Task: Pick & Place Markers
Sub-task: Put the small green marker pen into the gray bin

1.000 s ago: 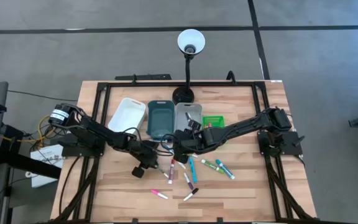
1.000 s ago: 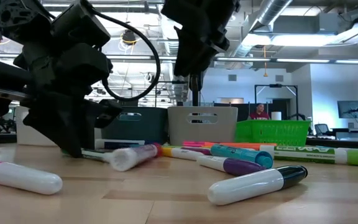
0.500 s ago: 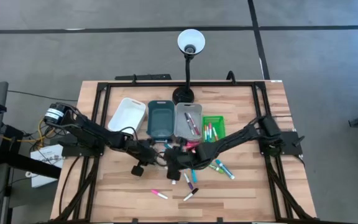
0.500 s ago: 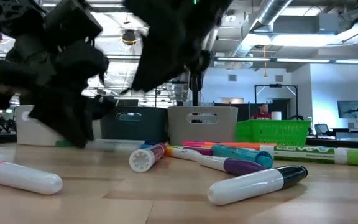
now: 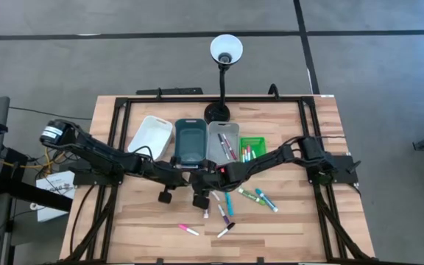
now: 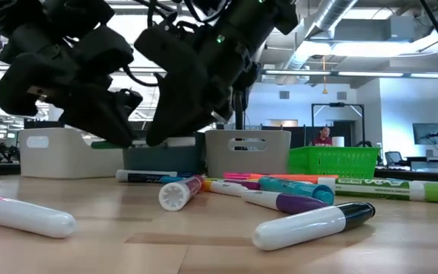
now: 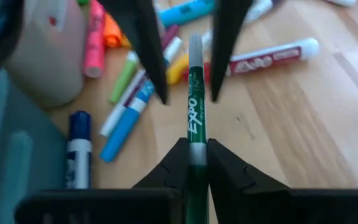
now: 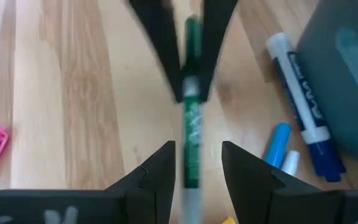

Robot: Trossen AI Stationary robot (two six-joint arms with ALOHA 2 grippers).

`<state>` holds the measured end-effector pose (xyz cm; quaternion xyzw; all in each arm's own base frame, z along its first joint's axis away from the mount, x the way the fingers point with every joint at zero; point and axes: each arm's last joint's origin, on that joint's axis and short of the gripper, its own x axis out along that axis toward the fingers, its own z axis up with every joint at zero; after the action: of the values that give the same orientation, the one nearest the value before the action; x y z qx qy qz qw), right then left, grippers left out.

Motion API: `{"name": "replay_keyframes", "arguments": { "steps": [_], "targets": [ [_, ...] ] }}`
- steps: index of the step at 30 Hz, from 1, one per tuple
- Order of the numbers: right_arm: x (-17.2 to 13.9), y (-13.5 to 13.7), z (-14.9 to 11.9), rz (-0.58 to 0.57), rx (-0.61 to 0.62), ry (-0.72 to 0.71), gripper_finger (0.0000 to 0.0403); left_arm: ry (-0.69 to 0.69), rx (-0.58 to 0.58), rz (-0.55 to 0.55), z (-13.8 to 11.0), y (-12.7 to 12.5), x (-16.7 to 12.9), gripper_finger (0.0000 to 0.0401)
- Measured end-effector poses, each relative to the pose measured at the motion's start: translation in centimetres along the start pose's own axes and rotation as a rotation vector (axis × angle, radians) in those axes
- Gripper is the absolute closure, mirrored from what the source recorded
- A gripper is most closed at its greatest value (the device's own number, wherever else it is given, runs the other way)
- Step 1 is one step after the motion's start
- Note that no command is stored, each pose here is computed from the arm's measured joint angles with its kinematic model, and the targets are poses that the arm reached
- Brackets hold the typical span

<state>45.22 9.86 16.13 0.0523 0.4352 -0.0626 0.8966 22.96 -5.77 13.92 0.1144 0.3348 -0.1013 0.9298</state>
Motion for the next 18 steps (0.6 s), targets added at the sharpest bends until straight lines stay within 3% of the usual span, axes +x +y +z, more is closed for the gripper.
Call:
{"name": "replay_keyframes", "arguments": {
  "steps": [9,18],
  "targets": [
    [0.14,-0.07,-0.06,-0.006,-0.001,0.003,0.0293,-0.03,-0.005,0.025,0.29,0.1,0.02,0.0362],
    [0.16,-0.23,-0.03,-0.012,-0.044,0.004,0.038,-0.04,-0.006,0.025,0.39,0.11,0.01,0.0345]
  ]
}}
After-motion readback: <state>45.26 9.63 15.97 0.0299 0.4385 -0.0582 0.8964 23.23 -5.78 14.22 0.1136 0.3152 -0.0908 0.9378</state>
